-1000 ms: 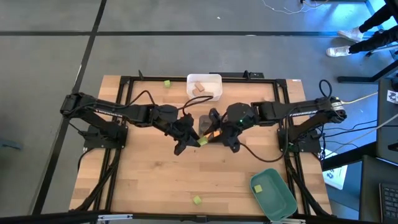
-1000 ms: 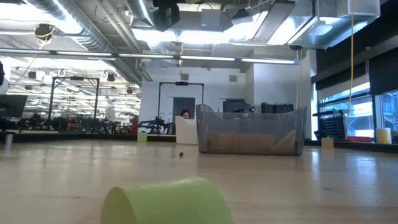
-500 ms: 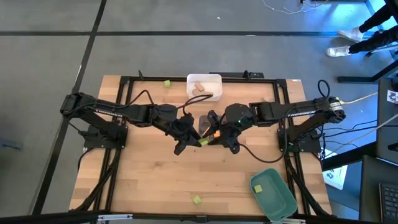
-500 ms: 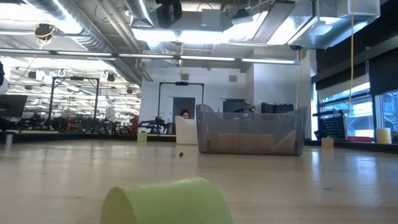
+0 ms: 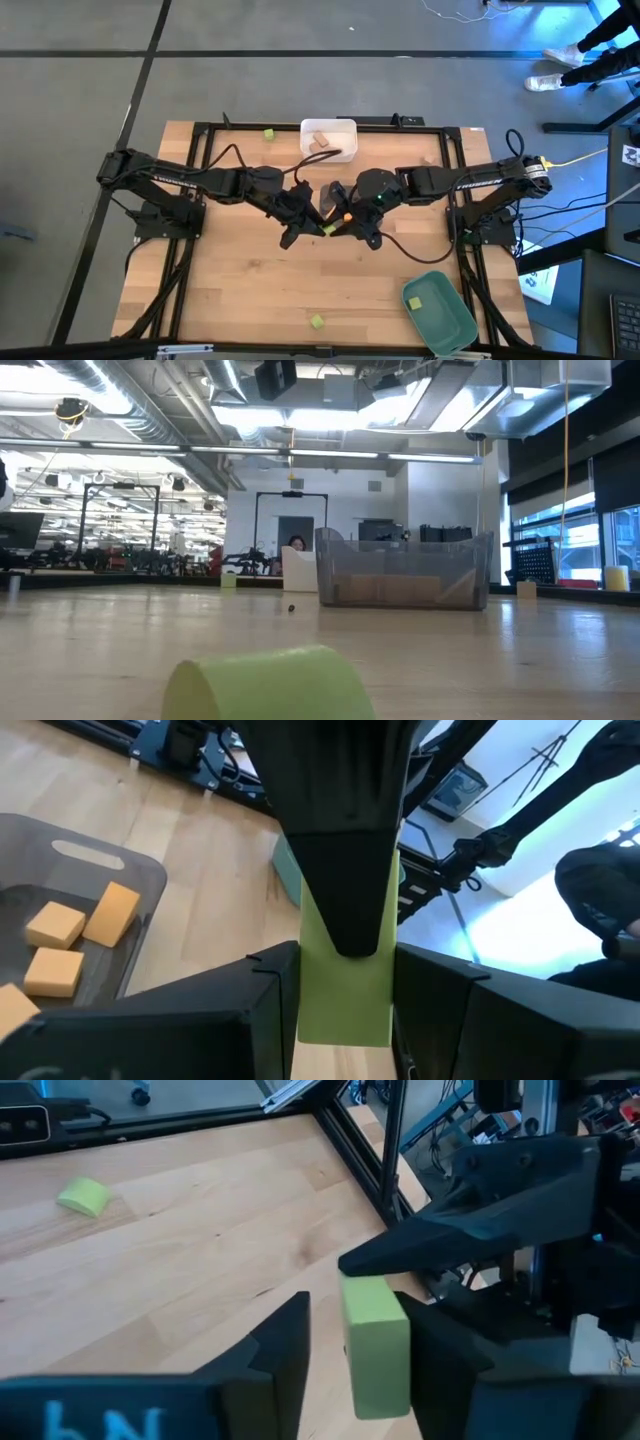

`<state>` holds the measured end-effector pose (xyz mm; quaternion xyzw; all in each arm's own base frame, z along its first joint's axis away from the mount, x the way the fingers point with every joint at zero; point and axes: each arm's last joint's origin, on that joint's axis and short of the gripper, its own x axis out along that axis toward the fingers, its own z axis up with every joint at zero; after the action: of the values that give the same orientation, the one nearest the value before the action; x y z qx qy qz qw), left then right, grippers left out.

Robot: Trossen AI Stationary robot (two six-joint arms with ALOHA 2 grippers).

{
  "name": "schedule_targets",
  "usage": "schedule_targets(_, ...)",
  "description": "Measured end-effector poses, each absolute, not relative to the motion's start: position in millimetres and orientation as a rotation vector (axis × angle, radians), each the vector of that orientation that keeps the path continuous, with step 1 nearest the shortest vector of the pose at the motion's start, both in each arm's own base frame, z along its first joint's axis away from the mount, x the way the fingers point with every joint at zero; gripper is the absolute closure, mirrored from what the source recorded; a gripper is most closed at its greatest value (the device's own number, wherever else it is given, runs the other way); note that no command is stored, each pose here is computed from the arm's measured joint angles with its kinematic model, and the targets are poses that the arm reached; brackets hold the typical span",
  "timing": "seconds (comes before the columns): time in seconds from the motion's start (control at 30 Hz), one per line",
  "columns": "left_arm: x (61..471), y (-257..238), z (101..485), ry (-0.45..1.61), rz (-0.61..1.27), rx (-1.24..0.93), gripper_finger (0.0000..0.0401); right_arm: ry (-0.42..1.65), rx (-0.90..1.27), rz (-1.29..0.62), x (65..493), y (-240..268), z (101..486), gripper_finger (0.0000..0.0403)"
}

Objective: Sort & place blocks by color
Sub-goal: Put the green block into the green bin

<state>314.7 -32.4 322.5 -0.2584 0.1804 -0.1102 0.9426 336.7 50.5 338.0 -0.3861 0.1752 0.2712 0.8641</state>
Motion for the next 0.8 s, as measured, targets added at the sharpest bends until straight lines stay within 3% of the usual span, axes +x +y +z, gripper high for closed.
schedule_targets(0.27,314.7,-32.5,322.5,0.37,-0.23,-0.53,0.0298,0.355,-0.828,0.563,337.3,50.3,338.9,0.0342)
schedule_targets(0.5,314.6,-32.3,322.3,0.373,-0.224,-0.543,0.0298,0.355,-0.825,0.566,337.3,50.4,338.9,0.0345)
schedule_targets(0.8,313.8,-29.3,317.5,0.396,-0.127,-0.492,0.0222,0.419,-0.811,0.49,334.0,48.0,339.3,0.0345)
